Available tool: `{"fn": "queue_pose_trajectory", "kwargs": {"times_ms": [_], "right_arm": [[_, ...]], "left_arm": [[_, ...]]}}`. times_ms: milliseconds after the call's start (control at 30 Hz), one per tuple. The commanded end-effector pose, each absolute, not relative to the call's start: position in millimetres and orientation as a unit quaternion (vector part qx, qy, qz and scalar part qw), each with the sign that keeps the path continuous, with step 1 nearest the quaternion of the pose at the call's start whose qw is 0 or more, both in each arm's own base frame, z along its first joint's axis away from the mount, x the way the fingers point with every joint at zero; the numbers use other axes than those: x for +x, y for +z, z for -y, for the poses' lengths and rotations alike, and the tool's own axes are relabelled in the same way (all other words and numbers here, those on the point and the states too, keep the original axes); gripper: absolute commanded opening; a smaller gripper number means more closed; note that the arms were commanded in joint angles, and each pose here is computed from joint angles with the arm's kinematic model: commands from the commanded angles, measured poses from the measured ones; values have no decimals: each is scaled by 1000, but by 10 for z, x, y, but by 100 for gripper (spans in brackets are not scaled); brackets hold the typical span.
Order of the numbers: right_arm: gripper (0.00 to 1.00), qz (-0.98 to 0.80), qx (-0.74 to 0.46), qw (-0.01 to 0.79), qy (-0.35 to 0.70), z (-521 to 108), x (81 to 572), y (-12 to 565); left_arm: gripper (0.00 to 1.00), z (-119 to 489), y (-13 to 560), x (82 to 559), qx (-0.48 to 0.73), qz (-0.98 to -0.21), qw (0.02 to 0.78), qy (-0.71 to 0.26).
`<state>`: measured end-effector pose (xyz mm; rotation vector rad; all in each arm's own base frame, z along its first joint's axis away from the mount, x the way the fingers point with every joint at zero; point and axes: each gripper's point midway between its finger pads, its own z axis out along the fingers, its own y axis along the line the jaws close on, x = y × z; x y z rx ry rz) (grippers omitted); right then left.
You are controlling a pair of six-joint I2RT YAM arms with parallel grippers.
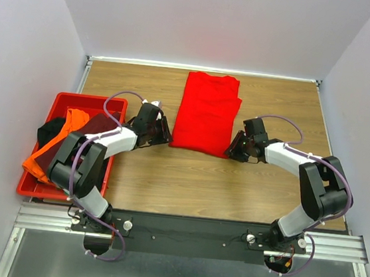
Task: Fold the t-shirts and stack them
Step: Fold the tshirt
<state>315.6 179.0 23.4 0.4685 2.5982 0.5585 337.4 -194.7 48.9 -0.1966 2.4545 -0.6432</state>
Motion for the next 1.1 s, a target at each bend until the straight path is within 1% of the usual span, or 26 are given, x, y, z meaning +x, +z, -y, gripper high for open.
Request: {"fn": "queue_pose_trajectory", "kwargs": {"times_ms": [0, 33, 100, 300, 400, 467, 500, 567, 600, 667, 700, 733, 867, 933, 1000, 1033, 1067], "right_arm": [[40, -941, 170, 209, 206, -1831, 3107, 169], [40, -941, 170, 209, 206, -1831, 3107, 170], [37, -941, 171, 208, 207, -1831, 3106, 166], [37, -941, 169, 205, 211, -1860, 3118, 174], [37, -941, 168, 204, 212, -1871, 3134, 164], [36, -941, 168, 203, 210, -1865, 3134, 153], [27, -941, 167, 204, 211, -1872, 3138, 163], [19, -941, 165, 207, 212, -1877, 3153, 177], [12, -941, 163, 206, 214, -1884, 3150, 182], [7, -941, 158, 207, 216, -1889, 3149, 198], [2, -941, 155, 205, 221, -1898, 3120, 219], [1, -941, 150, 204, 225, -1905, 3093, 234], [0, -939, 123, 190, 258, -1939, 2826, 342], [0, -940, 102, 175, 276, -1969, 2591, 423], [0, -948, 92, 146, 268, -1929, 2317, 385], [1, -946, 86, 149, 275, -1950, 2276, 464], [0, -946, 81, 140, 282, -1940, 2104, 504]], "left_arm": [[48, 2066, 533, 3415, -53, -916, 299, -263], [48, 2064, 458, 3411, -53, -919, 291, -259], [48, 2073, 367, 3411, -54, -924, 283, -252], [47, 2144, 262, 3446, -58, -930, 273, -241], [43, 2174, 181, 3452, -58, -934, 267, -230], [38, 2179, 166, 3456, -60, -935, 267, -227], [28, 2181, 150, 3440, -61, -936, 264, -226], [14, 2208, 151, 3429, -61, -936, 263, -228], [1, 2199, 140, 3396, -60, -939, 255, -224], [0, 2191, 171, 3375, -56, -940, 255, -220], [0, 2184, 202, 3333, -53, -941, 253, -219], [0, 2187, 232, 3308, -49, -941, 253, -220], [0, 2206, 345, 3068, -30, -943, 245, -222], [0, 2213, 370, 2844, -16, -946, 236, -220], [0, 2206, 377, 2594, -6, -949, 224, -221], [0, 2214, 385, 2508, -2, -949, 220, -224], [0, 2218, 400, 2434, -5, -949, 218, -226]]}}
